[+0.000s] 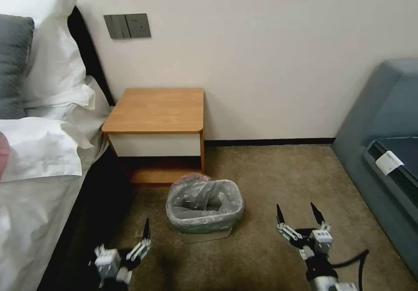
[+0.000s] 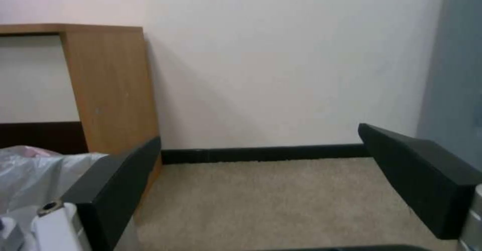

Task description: Pick up the garbage bag from the table and place it over the trash can.

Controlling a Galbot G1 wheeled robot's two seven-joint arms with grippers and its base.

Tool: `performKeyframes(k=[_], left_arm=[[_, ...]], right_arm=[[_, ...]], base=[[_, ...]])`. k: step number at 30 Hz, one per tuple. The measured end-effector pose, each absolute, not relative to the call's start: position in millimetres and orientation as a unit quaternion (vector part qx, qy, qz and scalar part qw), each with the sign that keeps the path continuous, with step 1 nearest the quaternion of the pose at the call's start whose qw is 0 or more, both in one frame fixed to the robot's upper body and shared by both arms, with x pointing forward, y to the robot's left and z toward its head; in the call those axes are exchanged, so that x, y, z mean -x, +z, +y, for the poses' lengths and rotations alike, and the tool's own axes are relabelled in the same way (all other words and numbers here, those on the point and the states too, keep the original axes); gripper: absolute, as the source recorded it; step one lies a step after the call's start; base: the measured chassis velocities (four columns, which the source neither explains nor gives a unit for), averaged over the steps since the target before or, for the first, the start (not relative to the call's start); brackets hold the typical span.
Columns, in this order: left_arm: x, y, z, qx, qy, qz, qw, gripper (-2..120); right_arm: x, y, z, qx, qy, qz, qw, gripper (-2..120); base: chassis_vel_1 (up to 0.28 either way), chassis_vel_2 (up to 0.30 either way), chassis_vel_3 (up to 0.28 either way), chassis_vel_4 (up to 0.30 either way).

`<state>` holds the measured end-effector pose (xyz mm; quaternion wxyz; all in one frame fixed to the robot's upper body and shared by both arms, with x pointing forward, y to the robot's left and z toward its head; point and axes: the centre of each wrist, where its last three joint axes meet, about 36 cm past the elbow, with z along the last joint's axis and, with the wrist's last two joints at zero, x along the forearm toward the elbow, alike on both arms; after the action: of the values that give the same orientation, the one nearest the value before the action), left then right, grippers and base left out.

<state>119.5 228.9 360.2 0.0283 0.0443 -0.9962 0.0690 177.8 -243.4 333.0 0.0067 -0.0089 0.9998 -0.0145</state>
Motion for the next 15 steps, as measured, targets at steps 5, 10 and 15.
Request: performKeyframes(k=[5,10,15], left_arm=[[-119.7,360.4,228.6,-0.045,0.069,-0.996,0.028,100],[-120.4,360.5,228.4,-0.046,0.069,-0.996,0.028,100],[-120.9,360.6,228.3,-0.046,0.07,-0.996,0.029,100]], right_arm=[[-178.1,333.1,-243.4,0.009,-0.015,1.0,0.007,100],[-178.6,333.5,-243.2,0.009,-0.015,1.0,0.007,100],[-179.0,333.7,-243.0,0.009,-0.015,1.0,0.007,100]], base=[[0.0,0.0,0.0,0.0],[0.0,0.0,0.0,0.0],[0.0,0.0,0.0,0.0]])
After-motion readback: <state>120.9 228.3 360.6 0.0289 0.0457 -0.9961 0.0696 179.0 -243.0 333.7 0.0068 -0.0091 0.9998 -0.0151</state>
